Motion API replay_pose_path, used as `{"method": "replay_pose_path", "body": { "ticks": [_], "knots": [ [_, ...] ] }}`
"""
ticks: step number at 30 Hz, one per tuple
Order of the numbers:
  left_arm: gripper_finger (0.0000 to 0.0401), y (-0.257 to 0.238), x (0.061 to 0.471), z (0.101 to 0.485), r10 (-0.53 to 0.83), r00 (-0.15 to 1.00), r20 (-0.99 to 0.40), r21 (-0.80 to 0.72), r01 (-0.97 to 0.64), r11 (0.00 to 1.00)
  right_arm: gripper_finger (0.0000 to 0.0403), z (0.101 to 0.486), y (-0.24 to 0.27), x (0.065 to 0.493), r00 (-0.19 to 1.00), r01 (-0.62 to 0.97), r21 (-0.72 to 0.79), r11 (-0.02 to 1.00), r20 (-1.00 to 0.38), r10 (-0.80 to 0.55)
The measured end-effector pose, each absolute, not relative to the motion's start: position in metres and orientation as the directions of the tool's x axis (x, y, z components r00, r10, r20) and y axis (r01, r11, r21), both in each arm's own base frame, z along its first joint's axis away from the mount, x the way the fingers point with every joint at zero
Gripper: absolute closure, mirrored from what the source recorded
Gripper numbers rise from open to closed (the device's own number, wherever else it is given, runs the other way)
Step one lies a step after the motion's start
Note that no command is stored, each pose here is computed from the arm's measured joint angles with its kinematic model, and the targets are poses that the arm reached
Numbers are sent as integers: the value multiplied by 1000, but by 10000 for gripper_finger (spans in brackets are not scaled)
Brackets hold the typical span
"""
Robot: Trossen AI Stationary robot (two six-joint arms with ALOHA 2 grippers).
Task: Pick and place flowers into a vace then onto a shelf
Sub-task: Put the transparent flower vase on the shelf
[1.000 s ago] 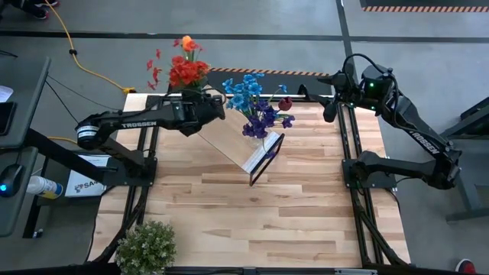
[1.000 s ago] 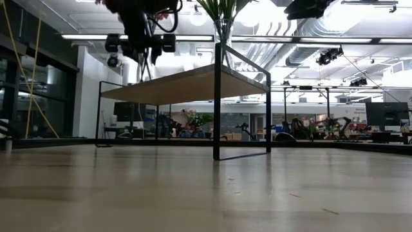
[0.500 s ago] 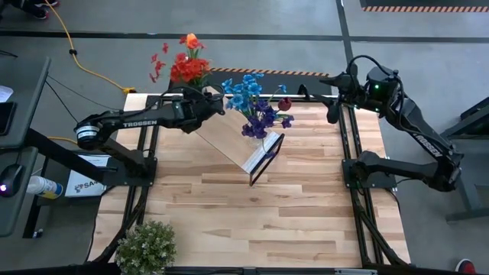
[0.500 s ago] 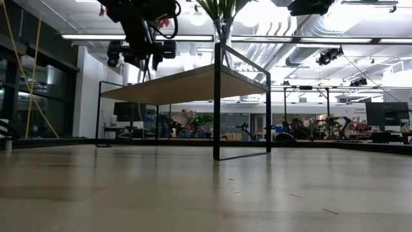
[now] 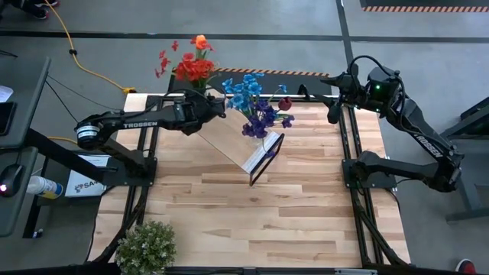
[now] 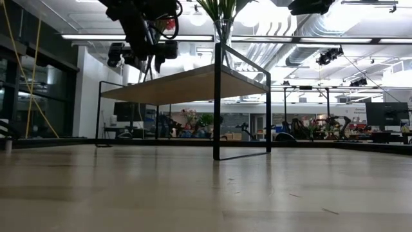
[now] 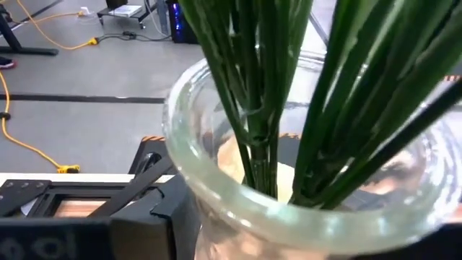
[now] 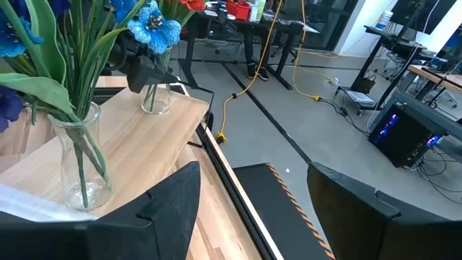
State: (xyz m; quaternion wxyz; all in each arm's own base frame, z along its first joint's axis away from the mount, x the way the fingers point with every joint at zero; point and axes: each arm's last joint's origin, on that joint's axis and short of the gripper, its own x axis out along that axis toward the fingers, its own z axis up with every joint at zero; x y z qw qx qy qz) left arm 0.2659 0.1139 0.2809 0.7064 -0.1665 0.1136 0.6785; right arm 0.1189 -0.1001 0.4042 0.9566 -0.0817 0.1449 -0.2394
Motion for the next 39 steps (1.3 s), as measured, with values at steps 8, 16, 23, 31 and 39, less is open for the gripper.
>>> {"method": "replay_pose_path", "body": {
  "ticks": [8, 16, 23, 31, 39],
  "knots": [
    [138, 113, 264, 278, 907, 55, -418, -56, -998, 35, 159, 404, -100, 119, 843, 434, -225, 872, -238, -481],
    [139, 113, 263, 277, 903, 52, -426, -46, -998, 35, 163, 404, -100, 119, 844, 434, -224, 873, -238, -481],
    [134, 113, 263, 277, 903, 52, -427, -60, -998, 30, 163, 404, -100, 119, 844, 435, -223, 873, -238, -481],
    [96, 111, 264, 277, 903, 58, -426, -67, -997, 33, 169, 404, -100, 119, 844, 434, -223, 873, -238, -481],
    [48, 101, 265, 274, 889, 81, -452, -30, -997, 75, 170, 404, -100, 119, 844, 434, -223, 873, -238, -481]
  ]
}}
